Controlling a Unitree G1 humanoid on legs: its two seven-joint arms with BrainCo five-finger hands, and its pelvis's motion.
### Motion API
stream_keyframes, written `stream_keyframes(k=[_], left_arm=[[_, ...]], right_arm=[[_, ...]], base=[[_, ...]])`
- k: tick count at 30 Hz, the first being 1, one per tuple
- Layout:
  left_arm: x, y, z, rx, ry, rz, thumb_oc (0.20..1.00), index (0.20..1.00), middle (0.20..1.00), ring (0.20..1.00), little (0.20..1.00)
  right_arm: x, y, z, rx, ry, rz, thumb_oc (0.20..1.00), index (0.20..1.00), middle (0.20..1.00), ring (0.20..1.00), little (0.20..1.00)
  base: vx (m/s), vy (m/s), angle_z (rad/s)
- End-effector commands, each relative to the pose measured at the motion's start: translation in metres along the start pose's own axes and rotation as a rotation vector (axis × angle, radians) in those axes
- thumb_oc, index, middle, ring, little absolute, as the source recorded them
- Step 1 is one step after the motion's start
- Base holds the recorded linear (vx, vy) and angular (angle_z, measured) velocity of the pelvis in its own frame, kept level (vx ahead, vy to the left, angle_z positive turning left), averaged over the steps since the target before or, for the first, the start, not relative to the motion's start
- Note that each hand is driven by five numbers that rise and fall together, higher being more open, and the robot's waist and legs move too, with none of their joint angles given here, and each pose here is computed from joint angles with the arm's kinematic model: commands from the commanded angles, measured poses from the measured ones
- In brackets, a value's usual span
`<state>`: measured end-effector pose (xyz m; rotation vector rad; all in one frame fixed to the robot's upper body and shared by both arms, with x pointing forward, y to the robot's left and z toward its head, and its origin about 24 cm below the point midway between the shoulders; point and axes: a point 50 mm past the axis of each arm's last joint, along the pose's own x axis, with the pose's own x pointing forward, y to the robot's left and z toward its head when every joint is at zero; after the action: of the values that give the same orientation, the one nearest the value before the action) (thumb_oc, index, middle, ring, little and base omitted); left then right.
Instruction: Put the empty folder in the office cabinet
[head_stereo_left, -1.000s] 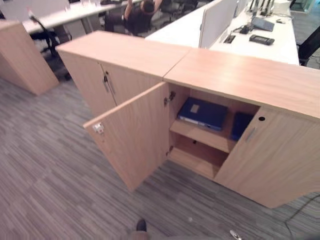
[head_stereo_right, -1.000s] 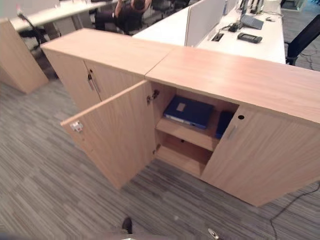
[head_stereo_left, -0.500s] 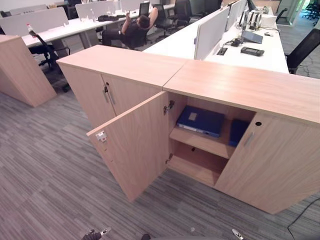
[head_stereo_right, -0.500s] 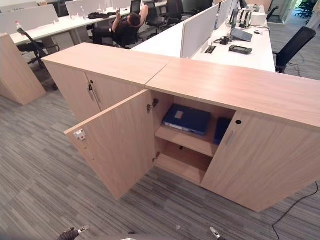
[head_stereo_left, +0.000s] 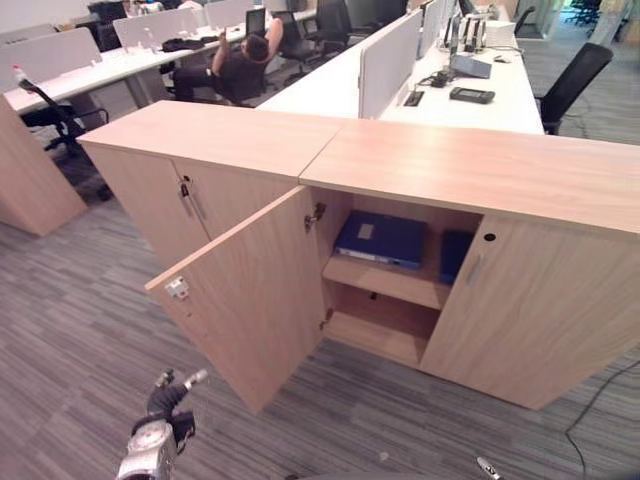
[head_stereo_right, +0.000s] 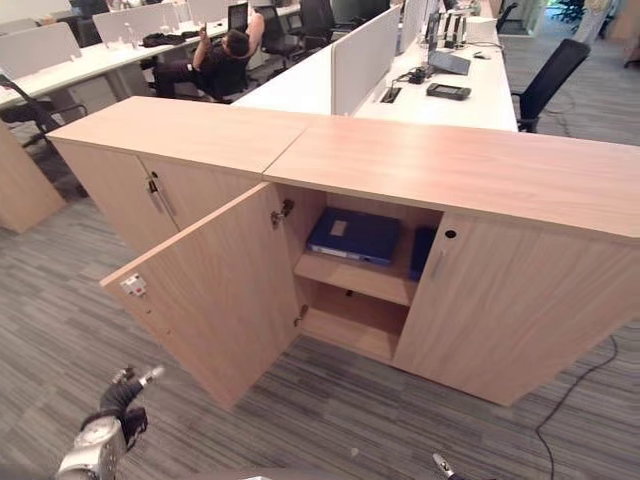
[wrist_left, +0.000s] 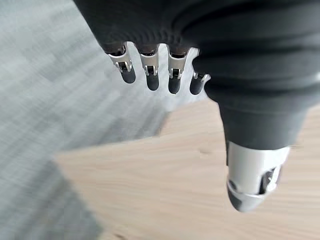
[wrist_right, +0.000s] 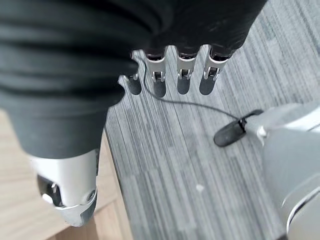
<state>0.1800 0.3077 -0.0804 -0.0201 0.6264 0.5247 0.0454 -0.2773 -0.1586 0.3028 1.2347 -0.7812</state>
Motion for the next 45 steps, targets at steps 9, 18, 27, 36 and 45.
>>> stream_keyframes(k=[9,18,27,36,45], left_arm=[[0.024,0.044,0.044,-0.055,-0.010,0.162,1.000,1.000,1.000,1.000,1.000],[0.033,0.061,0.095,-0.062,-0.079,0.189,1.000,1.000,1.000,1.000,1.000],[0.037,0.052,0.154,-0.043,-0.205,0.155,1.000,1.000,1.000,1.000,1.000],[0.042,0.010,0.162,-0.004,-0.226,0.035,1.000,1.000,1.000,1.000,1.000],[0.042,-0.053,0.159,0.111,-0.221,-0.123,1.000,1.000,1.000,1.000,1.000]], right_arm=[[0.000,0.007,0.009,0.028,-0.022,0.031,1.000,1.000,1.000,1.000,1.000],[0.001,-0.003,0.013,0.056,-0.018,0.017,1.000,1.000,1.000,1.000,1.000],[0.001,-0.004,0.019,0.062,-0.032,0.029,1.000,1.000,1.000,1.000,1.000],[0.001,-0.003,0.017,0.048,-0.023,0.030,1.000,1.000,1.000,1.000,1.000],[0.000,0.000,0.015,0.039,-0.020,0.033,1.000,1.000,1.000,1.000,1.000]], base=[[0.01,0.014,-0.11],[0.00,0.015,-0.08],[-0.01,0.007,-0.04],[-0.01,0.000,-0.03],[0.00,0.000,0.00]])
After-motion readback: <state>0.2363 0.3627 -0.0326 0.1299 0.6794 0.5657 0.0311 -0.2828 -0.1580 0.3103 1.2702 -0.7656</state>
